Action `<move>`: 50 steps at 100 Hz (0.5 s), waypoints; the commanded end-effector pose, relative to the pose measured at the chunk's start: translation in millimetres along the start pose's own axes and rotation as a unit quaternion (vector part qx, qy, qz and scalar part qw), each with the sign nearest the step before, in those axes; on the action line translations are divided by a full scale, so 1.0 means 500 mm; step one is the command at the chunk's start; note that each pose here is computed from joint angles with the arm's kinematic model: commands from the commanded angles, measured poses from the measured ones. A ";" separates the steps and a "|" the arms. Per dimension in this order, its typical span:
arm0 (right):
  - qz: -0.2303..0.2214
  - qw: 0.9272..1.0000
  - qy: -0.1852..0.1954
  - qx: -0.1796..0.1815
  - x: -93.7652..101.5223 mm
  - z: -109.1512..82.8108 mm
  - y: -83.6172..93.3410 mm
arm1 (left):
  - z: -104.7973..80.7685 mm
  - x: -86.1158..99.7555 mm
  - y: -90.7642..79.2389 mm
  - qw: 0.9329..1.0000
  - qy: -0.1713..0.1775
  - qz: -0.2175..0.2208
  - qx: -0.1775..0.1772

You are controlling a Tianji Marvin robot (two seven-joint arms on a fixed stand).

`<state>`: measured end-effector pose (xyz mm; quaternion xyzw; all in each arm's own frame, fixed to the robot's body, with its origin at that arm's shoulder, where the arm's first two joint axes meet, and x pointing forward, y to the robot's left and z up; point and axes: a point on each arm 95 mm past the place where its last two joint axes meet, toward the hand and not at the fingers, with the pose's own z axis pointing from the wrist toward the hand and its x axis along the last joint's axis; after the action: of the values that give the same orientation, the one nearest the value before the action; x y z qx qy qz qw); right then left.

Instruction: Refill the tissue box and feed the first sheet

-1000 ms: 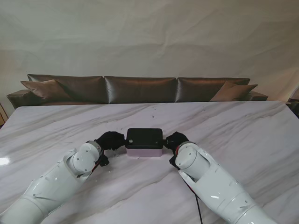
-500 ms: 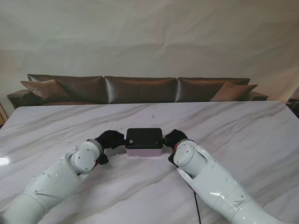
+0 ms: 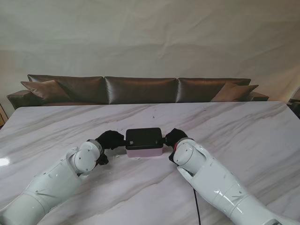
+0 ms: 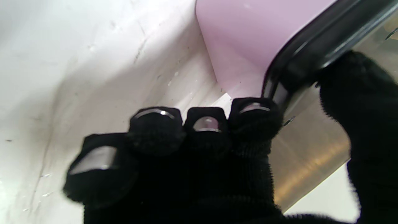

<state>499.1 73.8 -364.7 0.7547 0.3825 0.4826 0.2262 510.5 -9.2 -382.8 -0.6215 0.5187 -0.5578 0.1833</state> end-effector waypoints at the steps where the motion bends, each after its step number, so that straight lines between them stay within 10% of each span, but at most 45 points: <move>1: -0.012 0.999 -0.024 0.029 -0.041 0.000 -0.041 | -0.019 -0.047 0.060 0.999 -0.030 0.006 -0.042; 50: -0.028 0.998 -0.025 0.048 -0.056 0.002 -0.052 | -0.009 -0.051 0.057 0.998 -0.020 0.020 -0.063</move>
<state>501.1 73.9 -365.7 0.7498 0.3991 0.4793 0.2209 516.2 -4.9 -385.7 -0.6146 0.5388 -0.5482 0.1776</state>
